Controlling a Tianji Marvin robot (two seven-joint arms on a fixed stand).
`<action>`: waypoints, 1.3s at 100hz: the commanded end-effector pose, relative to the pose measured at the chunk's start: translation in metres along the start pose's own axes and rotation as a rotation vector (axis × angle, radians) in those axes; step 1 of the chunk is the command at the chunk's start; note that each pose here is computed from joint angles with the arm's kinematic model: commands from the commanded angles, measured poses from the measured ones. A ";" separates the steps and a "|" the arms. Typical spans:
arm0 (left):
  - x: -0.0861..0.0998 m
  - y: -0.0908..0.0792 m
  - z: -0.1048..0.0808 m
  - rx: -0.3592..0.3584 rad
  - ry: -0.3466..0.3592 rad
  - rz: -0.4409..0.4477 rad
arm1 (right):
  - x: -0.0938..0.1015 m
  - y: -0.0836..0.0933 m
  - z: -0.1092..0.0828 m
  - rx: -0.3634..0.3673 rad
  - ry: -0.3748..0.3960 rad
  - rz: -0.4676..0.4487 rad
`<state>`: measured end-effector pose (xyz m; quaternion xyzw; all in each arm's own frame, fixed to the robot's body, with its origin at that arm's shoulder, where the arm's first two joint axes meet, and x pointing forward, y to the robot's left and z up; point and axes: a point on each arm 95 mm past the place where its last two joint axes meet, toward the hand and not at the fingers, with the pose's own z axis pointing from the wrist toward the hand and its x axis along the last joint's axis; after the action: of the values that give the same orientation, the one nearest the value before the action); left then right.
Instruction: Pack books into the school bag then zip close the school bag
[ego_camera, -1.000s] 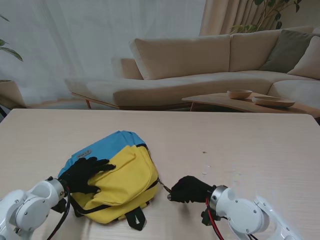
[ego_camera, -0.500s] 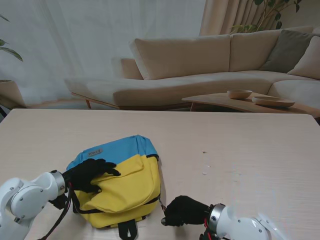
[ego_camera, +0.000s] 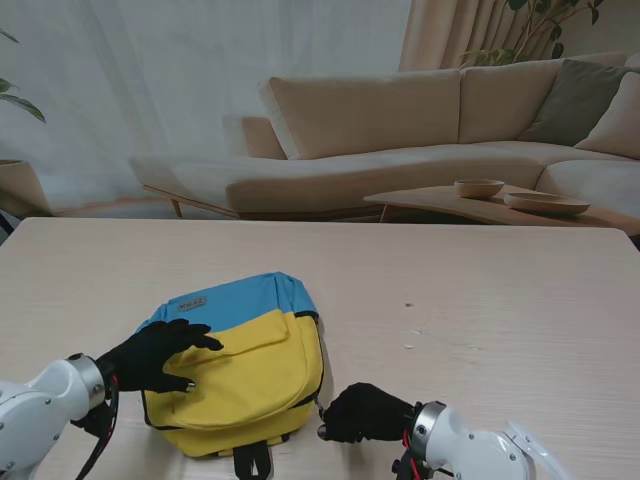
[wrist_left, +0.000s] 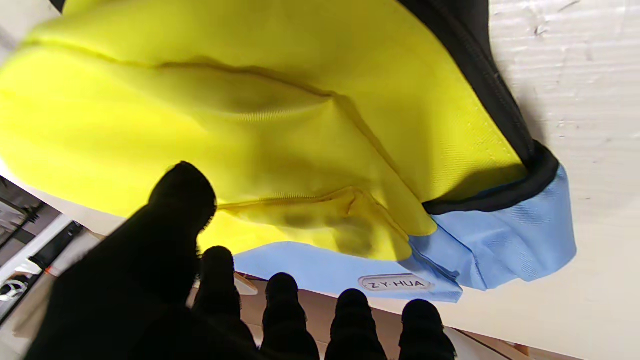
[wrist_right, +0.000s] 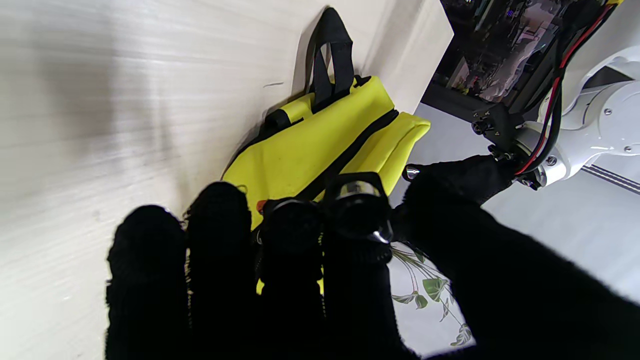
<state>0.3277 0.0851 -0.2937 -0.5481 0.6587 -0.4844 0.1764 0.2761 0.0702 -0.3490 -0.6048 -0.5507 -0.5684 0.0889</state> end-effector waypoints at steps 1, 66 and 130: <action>0.013 0.002 0.006 0.015 0.013 -0.016 | 0.003 -0.004 0.003 0.006 0.005 0.011; 0.055 0.026 0.056 -0.100 -0.056 -0.016 | -0.020 0.035 0.004 -0.102 -0.104 0.003; 0.043 0.068 0.047 -0.240 -0.108 0.057 | -0.027 0.119 0.053 -0.291 -0.275 -0.073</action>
<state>0.3306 0.0132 -0.3278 -0.5511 0.6988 -0.4142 0.1906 0.3964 0.0412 -0.3336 -0.6626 -0.4996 -0.5493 -0.0978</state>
